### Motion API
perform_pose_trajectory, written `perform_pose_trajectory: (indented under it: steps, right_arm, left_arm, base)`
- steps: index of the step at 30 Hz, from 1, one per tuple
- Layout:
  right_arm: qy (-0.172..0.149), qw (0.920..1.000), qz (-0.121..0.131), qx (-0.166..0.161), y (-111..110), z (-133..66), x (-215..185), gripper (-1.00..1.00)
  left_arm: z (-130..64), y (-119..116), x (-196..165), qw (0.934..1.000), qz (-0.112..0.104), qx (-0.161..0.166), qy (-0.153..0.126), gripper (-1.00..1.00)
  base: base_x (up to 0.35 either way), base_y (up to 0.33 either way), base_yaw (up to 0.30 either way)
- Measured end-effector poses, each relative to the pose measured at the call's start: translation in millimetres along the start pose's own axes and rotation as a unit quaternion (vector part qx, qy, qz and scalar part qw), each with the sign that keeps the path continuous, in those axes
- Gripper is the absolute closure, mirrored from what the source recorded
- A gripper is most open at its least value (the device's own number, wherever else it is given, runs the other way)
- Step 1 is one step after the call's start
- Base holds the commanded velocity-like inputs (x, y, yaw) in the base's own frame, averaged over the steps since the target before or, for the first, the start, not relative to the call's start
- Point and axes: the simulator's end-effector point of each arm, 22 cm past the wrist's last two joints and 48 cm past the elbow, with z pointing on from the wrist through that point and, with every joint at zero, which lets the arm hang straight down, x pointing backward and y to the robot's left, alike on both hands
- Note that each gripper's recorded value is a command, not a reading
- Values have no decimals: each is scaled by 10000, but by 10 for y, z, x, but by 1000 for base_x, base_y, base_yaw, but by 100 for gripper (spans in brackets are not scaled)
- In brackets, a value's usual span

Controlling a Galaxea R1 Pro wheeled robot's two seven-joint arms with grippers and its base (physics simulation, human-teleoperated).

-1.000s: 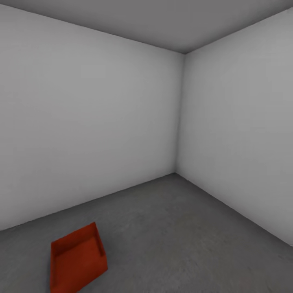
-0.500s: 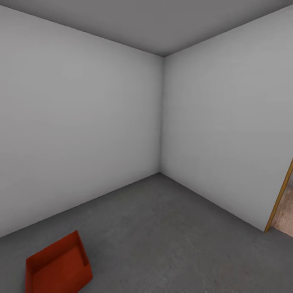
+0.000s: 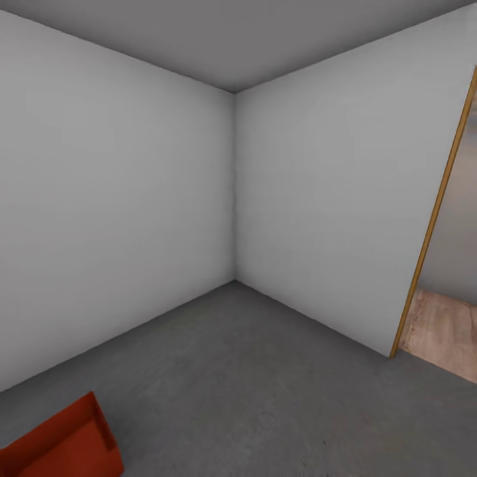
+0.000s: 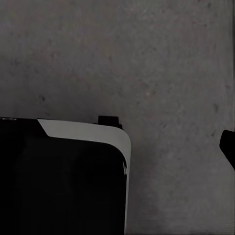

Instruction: Move the two storage containers from the living room to the garage. In the garage, place one container on the floor and stack the other container on top of it (either order is fine).

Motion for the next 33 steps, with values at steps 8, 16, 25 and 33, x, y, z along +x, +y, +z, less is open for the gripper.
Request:
perform_pose_trajectory:
  steps: [8,16,25,33]
  right_arm:
    - [9,10000,1,0,4,0,4,-100]
    - [5,10000,4,-9,19,0,1,-100]
    - [4,10000,6,-3,10,0,1,-100]
    - [2,10000,2,-8,17,0,0,-100]
  left_arm:
    - [0,0,0,10000,0,0,0,-100]
    - [0,0,1,10000,0,0,1,-100]
    - [0,0,0,10000,0,0,0,-100]
    - [0,0,0,10000,-1,0,0,-100]
  base:
    - [0,0,-294]
    - [0,0,-296]
    - [0,0,-296]
    - [0,0,-296]
